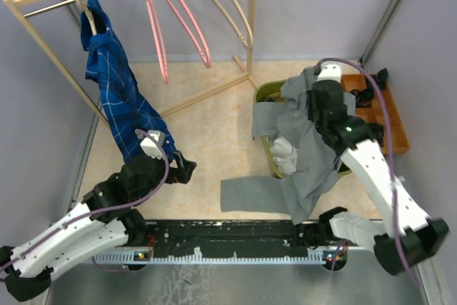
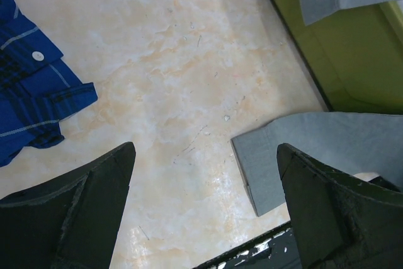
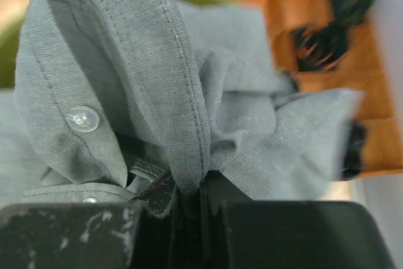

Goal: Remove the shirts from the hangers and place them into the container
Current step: Place the shirt in the bin.

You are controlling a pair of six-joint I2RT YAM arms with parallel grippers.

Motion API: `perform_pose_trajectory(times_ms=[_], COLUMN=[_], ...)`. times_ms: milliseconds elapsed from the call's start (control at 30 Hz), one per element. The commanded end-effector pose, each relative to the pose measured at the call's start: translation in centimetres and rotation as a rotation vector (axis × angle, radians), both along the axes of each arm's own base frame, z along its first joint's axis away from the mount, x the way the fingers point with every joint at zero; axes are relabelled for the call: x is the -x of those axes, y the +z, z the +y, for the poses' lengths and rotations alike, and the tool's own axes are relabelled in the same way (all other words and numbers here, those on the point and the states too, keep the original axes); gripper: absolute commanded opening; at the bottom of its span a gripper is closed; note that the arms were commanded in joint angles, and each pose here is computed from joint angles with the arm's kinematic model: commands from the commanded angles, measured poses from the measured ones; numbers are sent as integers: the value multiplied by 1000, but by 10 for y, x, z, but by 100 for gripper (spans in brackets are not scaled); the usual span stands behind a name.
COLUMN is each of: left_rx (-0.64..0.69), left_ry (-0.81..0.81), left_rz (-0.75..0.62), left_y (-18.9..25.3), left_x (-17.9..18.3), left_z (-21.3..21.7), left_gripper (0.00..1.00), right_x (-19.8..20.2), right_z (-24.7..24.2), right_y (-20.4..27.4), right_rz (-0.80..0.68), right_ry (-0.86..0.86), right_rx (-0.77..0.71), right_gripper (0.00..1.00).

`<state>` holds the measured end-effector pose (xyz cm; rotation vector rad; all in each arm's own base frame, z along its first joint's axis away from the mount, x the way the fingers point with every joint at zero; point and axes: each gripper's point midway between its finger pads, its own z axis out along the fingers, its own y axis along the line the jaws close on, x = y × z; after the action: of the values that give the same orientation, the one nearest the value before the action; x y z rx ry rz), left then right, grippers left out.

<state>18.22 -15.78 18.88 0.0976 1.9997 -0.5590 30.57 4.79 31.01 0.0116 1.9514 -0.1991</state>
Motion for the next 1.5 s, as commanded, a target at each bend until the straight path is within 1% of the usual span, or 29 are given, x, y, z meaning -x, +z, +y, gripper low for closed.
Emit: perform_pose_trajectory(times_ms=[0,67,133,167,233,333,367,400,433,467,533,567,633,667,767,867,933,1000,1067,1100,1167,1233,1333,1400,1467], left_rx=[-6,-13,-13,-12,-10,-12,-11,-11,-12,-13,-14,-14,-14,-16,-18,-19,-20,-20,-21,-20,-20,-18,-13,-10,-6], left_ry=[-28,-32,-39,-42,-46,-46,-45,-45,-43,-42,-34,-32,-30,-27,-22,-22,-18,-14,-12,-10,-7,-4,0,5,10], left_rz=[13,14,14,11,2,2,1,0,2,4,6,7,6,5,7,8,7,7,7,7,9,9,9,5,2], left_y=[1,0,0,-1,0,0,0,0,0,-1,-1,-1,-1,-1,-1,-2,-1,-1,-1,-1,-1,-1,0,1,2], left_x=[0,0,1,0,0,0,0,0,0,0,0,0,-1,-1,-1,-1,-1,-2,-2,-2,-1,-1,-1,-1,-1], left_z=[-8,-8,-10,-10,-11,-11,-11,-10,-10,-10,-9,-8,-8,-7,-7,-6,-6,-5,-5,-4,-4,-3,-2,0,0], left_gripper=[99,99,99,99,99,99,99,99,99,99,99,99,99,99,99,99,99,99,99,99,99,99,99,99,99], right_x=[-24,-19,-17,-15,-14,-21,-24,-26,-28,-26,-22,-18,-9,-3,14,27,33,35,33,30,21,6,-12,-17,-21], right_z=[47,49,47,46,46,45,43,40,39,37,40,42,47,49,65,85,99,117,134,145,154,150,144,145,151], right_y=[-125,-180,-219,-231,-237,-210,-194,-178,-161,-141,-106,-90,-59,-45,-13,-1,2,-1,-12,-21,-39,-52,-68,-74,-81], right_rz=[310,435,503,526,552,487,446,402,360,316,254,229,172,144,83,72,88,101,115,128,138,134,132,141,147], right_ry=[189,165,136,120,112,120,115,111,113,123,167,197,248,272,380,483,551,610,619,625,573,461,361,340,351], right_rx=[-106,-112,-107,-104,-99,-96,-94,-92,-89,-93,-105,-112,-144,-164,-239,-323,-367,-397,-375,-348,-274,-209,-169,-161,-162], right_gripper=[2,2,2,2,4,7,10,20,35,38,39,45,60,66,76,84,84,79,78,79,81,80,75,71,65])
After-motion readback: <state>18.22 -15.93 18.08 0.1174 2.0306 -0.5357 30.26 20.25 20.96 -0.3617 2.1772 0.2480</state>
